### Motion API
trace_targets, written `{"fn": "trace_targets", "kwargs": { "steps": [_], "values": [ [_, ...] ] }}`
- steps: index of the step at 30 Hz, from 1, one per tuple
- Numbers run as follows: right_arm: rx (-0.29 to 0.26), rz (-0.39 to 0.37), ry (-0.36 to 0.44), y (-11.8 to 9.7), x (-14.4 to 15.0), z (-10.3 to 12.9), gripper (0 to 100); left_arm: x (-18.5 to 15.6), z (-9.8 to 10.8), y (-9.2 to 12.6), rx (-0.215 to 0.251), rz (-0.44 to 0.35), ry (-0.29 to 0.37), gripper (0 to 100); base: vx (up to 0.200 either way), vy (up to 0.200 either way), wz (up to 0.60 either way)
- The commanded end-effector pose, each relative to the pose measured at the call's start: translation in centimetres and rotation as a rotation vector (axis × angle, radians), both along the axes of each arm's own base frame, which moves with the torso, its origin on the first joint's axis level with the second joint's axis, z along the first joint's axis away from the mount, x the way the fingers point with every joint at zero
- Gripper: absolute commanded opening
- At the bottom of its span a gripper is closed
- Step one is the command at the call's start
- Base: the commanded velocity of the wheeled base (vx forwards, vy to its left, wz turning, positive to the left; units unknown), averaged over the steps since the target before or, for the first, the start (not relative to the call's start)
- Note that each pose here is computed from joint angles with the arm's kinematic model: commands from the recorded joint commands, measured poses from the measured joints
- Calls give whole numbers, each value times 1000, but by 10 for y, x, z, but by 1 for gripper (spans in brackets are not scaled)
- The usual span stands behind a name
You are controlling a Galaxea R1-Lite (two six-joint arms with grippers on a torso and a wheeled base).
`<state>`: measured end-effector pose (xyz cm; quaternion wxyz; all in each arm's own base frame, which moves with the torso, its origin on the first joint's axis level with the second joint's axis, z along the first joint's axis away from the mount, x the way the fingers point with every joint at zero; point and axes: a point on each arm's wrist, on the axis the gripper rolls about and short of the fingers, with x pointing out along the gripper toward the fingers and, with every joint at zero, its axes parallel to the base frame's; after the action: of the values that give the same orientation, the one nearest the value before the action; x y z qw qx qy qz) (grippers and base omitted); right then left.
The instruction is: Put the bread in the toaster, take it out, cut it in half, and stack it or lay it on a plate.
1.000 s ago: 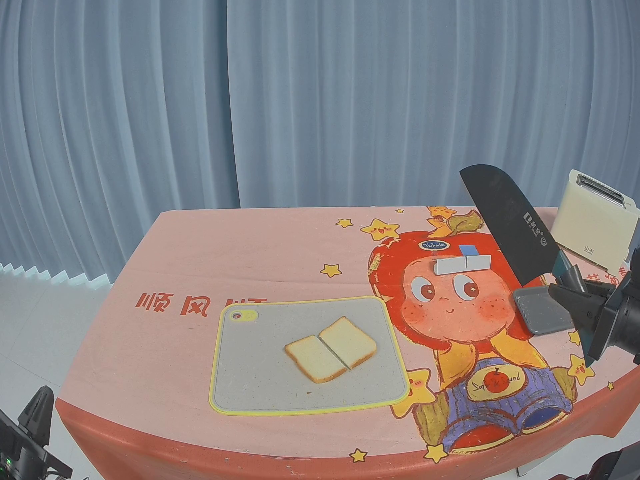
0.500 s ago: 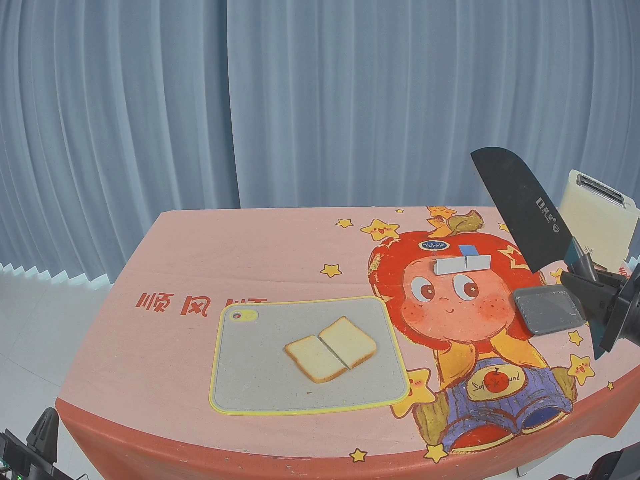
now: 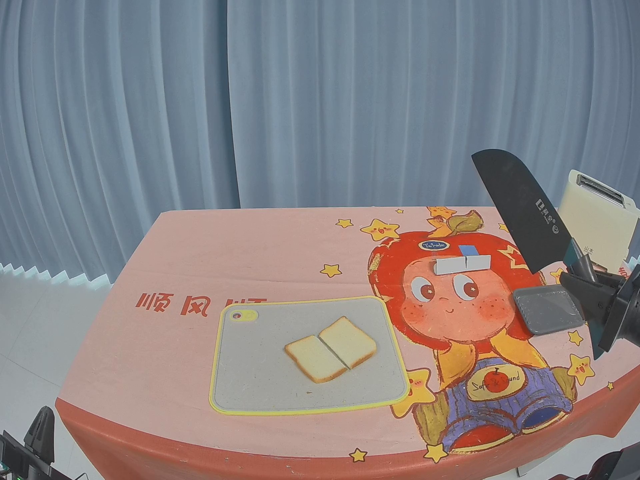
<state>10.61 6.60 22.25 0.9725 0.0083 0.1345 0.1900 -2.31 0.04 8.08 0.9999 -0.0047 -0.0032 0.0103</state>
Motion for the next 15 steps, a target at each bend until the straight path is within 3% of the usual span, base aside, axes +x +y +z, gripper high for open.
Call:
{"fn": "trace_targets", "kwargs": {
  "steps": [1, 15],
  "values": [
    [-4, -8, 7, 0, 2, -1, 0, 1, -5, 0, 0, 1, 9, 0, 0, 0, 0],
    [-16, -40, 16, -1, 5, -3, 0, 1, -5, 0, 0, -1, 9, 0, 0, 0, 0]
  ]
}}
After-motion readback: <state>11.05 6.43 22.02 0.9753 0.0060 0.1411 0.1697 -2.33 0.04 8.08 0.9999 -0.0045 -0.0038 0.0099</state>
